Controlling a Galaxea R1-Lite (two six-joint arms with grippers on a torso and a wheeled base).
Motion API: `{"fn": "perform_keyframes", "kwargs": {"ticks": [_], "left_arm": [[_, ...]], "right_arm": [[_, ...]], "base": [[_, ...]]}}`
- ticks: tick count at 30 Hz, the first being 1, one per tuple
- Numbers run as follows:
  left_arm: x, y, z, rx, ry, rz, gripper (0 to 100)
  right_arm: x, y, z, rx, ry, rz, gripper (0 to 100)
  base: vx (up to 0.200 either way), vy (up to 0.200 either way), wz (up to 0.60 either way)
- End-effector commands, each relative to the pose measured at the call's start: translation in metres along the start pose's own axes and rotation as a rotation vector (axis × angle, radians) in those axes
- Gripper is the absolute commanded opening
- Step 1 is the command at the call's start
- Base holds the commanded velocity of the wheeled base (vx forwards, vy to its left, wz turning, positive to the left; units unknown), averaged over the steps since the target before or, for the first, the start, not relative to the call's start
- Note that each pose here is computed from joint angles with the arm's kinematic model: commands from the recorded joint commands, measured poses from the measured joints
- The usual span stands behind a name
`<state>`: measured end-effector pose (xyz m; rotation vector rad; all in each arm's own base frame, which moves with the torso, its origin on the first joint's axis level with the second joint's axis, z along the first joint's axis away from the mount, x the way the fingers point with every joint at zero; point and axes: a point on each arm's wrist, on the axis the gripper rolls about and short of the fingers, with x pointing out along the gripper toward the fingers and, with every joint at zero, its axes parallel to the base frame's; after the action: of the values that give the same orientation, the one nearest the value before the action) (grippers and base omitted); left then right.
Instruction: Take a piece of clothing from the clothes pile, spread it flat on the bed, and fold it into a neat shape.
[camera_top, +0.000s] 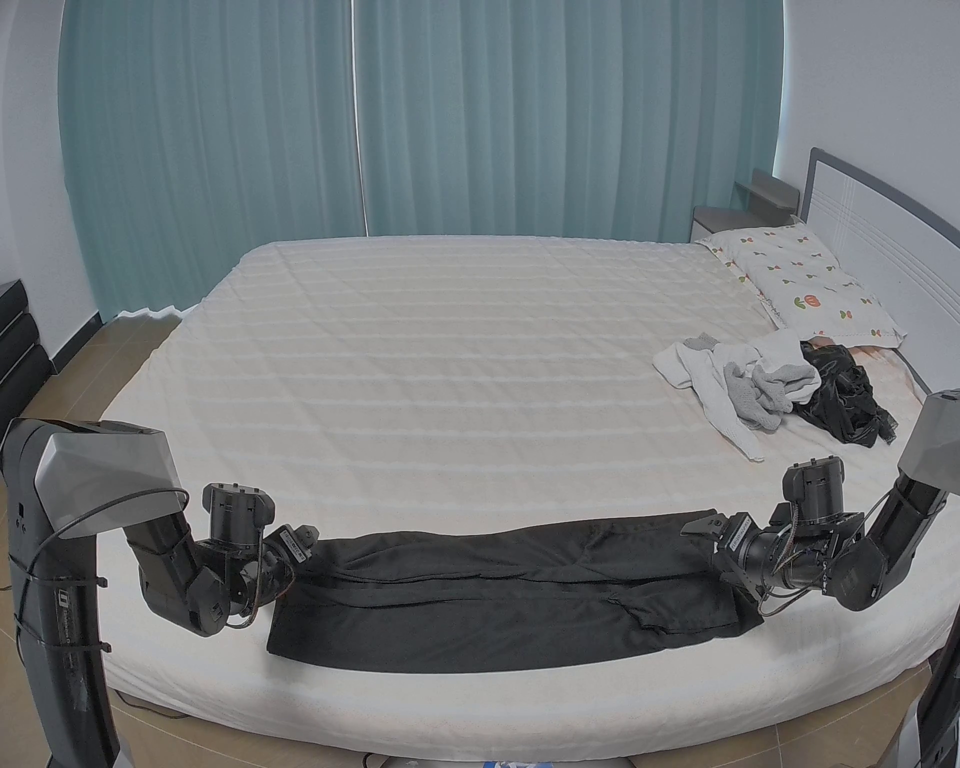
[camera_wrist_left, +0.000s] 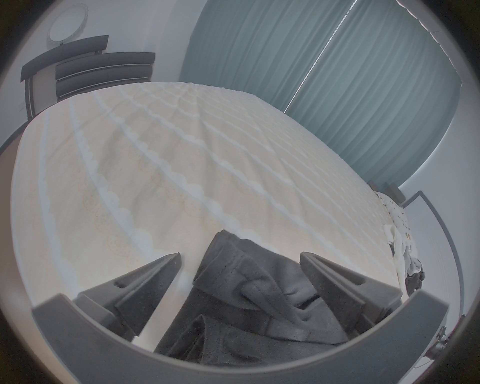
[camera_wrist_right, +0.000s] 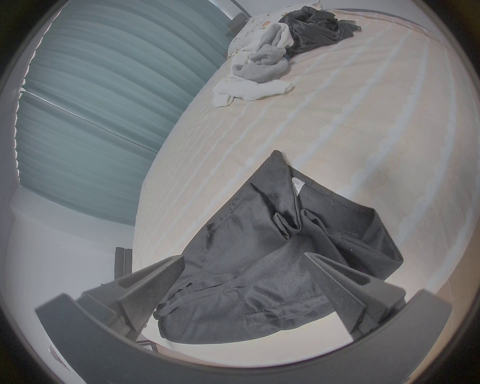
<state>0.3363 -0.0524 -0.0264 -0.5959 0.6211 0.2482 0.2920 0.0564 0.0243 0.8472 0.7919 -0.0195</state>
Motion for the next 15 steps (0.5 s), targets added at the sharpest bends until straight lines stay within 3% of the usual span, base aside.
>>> {"fn": "perform_keyframes", "kwargs": {"ticks": [1, 9, 15], "left_arm": [[0.002, -0.001, -0.002, 0.005, 0.008, 0.002, 0], [0.0, 0.001, -0.003, 0.011, -0.007, 0.032, 0], [-0.003, -0.002, 0.002, 0.008, -0.043, 0.041, 0]], "right_arm": [[0.003, -0.004, -0.004, 0.002, 0.015, -0.015, 100], [0.006, 0.005, -0.014, 0.075, 0.02, -0.021, 100], [0.011, 0.014, -0.035, 0.075, 0.033, -0.043, 100]], "base": [[0.0, 0.0, 0.0], [0.0, 0.0, 0.0], [0.0, 0.0, 0.0]]}}
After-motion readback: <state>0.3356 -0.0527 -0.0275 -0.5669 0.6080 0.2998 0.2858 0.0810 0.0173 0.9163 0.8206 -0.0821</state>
